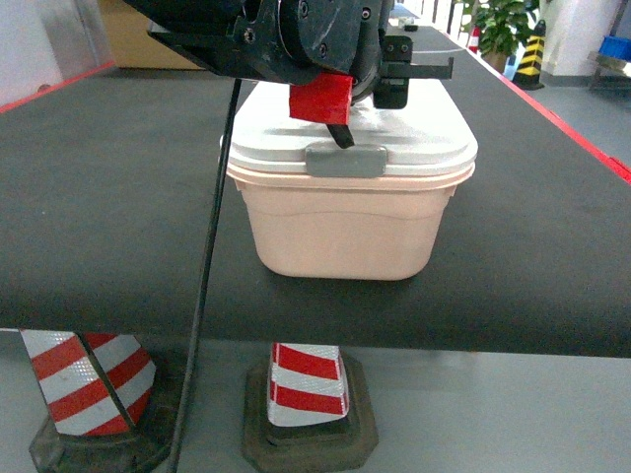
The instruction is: Pick capacitor and pack into box
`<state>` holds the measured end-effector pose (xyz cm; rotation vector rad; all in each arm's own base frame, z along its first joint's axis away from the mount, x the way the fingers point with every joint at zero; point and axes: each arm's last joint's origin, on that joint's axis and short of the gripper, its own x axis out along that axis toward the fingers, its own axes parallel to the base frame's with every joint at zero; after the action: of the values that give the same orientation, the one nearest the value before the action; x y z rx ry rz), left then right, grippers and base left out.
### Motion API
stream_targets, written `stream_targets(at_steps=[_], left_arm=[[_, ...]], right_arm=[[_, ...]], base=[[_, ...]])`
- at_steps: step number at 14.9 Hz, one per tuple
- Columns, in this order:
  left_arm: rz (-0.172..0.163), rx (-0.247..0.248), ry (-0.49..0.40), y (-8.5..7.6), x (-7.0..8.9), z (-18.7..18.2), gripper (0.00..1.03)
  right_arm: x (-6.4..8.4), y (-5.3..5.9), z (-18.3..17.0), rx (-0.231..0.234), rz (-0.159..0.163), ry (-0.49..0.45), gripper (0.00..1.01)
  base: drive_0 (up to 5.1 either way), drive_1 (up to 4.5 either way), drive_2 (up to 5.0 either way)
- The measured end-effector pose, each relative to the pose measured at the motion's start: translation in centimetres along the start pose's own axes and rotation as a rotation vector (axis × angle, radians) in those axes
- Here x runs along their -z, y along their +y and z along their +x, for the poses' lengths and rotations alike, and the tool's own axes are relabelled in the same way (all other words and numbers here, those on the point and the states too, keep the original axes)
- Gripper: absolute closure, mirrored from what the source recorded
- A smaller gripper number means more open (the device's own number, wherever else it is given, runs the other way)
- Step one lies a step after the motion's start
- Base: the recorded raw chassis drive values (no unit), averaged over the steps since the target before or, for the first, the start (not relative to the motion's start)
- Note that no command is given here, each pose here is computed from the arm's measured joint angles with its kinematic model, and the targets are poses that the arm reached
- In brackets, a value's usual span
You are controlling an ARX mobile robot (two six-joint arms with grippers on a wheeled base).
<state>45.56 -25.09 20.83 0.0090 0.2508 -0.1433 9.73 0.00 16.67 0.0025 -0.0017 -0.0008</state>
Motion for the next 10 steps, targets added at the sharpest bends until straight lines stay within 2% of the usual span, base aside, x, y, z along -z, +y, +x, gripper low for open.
stream_targets(at_steps=[2,4,5,6,7,9,10], left_arm=[[-0.024,0.003,-0.068,0.6,-1.6,-1.9,0.42],[-0.085,0.017,-0.245,1.7,-5.2,-4.7,0.16],[-0.104,0.016,-0.339,2.5,-6.5,-5.9,0.04],[-0.113,0.006,-0.398,3.7,-6.9,-7.0,0.06],[-0.101,-0.022,-0.433,5.1,-6.4,-7.6,0.05],[-0.059,-0.129,-0.433,8.1,-5.2,-8.6,0.05],[-0.048,-0.162,-0.418,9.3,-5.2,-9.2,0.05]], right_arm=[[0.0,0.0,0.0,0.0,0.0,0.0,0.03],[0.0,0.0,0.0,0.0,0.0,0.0,0.03],[0.0,0.0,0.0,0.0,0.0,0.0,0.03],[0.0,0.0,0.0,0.0,0.0,0.0,0.03],[0.0,0.0,0.0,0.0,0.0,0.0,0.03],[0.0,0.0,0.0,0.0,0.0,0.0,0.03],[0.0,0.0,0.0,0.0,0.0,0.0,0.03]], base=[[0.0,0.0,0.0],[0.0,0.0,0.0],[0.0,0.0,0.0],[0.0,0.0,0.0],[0.0,0.0,0.0],[0.0,0.0,0.0],[0.0,0.0,0.0]])
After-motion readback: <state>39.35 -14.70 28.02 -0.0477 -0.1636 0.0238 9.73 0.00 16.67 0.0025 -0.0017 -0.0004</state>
